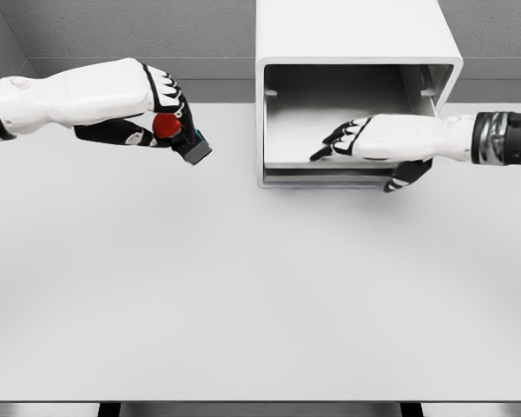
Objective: Slide open multi-storey tabletop storage cabinets and put open load switch and slide close multi-storey tabletop storage cabinets
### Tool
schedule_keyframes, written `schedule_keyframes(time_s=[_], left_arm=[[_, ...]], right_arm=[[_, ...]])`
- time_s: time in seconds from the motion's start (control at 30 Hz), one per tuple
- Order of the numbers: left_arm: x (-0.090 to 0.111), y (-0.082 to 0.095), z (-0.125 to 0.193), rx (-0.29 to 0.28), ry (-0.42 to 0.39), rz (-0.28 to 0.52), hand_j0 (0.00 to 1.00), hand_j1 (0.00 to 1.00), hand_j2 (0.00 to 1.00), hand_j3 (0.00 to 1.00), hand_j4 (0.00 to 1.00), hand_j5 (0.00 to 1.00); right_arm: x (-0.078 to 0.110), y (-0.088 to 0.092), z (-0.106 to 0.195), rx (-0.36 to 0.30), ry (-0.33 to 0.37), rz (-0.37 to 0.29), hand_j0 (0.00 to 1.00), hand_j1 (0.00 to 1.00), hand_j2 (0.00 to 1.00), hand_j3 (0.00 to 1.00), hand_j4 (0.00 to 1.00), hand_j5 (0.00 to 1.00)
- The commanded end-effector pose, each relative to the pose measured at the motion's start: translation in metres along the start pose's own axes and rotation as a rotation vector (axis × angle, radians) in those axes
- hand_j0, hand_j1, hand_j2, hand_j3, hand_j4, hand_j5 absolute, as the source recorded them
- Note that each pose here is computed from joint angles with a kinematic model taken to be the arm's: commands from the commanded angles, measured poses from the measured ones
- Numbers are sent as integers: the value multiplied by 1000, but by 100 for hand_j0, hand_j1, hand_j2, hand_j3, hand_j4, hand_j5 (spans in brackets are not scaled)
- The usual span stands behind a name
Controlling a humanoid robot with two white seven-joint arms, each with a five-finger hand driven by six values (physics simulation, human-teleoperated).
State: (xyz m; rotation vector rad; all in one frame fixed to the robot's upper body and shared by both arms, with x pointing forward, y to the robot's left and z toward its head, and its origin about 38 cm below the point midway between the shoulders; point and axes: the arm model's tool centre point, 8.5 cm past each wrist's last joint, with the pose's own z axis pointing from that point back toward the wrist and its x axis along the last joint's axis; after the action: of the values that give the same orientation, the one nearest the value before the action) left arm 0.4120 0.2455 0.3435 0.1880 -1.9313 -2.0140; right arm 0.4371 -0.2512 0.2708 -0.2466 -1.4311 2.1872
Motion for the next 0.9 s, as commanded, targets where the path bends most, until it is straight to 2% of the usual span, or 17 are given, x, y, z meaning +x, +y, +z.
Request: schedule_keyframes(time_s=[0.0, 0.2, 0.37, 0.43, 0.5, 0.63, 0.7, 0.87], left_arm=[[2, 1, -3, 11, -11, 7, 48, 48, 48, 48, 48, 48], [3, 8, -6, 23, -20, -10, 48, 48, 48, 48, 48, 48], [3, 12, -7, 28, -20, -18, 48, 48, 48, 48, 48, 48], [4, 16, -6, 39, -21, -22, 48, 48, 48, 48, 48, 48], [5, 15, -11, 49, -35, -20, 48, 48, 48, 48, 48, 48], [10, 14, -26, 70, -72, -14, 48, 48, 48, 48, 48, 48], [13, 14, -29, 73, -85, -16, 48, 48, 48, 48, 48, 48], [13, 15, -29, 75, -84, -19, 48, 48, 48, 48, 48, 48]], right_arm=[[8, -4, 11, 2, -5, 31, 100, 100, 100, 100, 100, 100], [20, -4, 22, 12, -61, 89, 100, 100, 100, 100, 100, 100], [22, -5, 23, 8, -79, 106, 100, 100, 100, 100, 100, 100], [17, -12, 27, -19, -59, 90, 100, 100, 100, 100, 100, 100], [0, -7, 26, -17, 20, 17, 100, 100, 100, 100, 100, 100], [-16, -2, 26, -13, 92, -39, 100, 100, 100, 100, 100, 100], [-23, 2, 24, -12, 105, -57, 100, 100, 100, 100, 100, 100], [-22, 8, 23, 2, 97, -58, 100, 100, 100, 100, 100, 100]])
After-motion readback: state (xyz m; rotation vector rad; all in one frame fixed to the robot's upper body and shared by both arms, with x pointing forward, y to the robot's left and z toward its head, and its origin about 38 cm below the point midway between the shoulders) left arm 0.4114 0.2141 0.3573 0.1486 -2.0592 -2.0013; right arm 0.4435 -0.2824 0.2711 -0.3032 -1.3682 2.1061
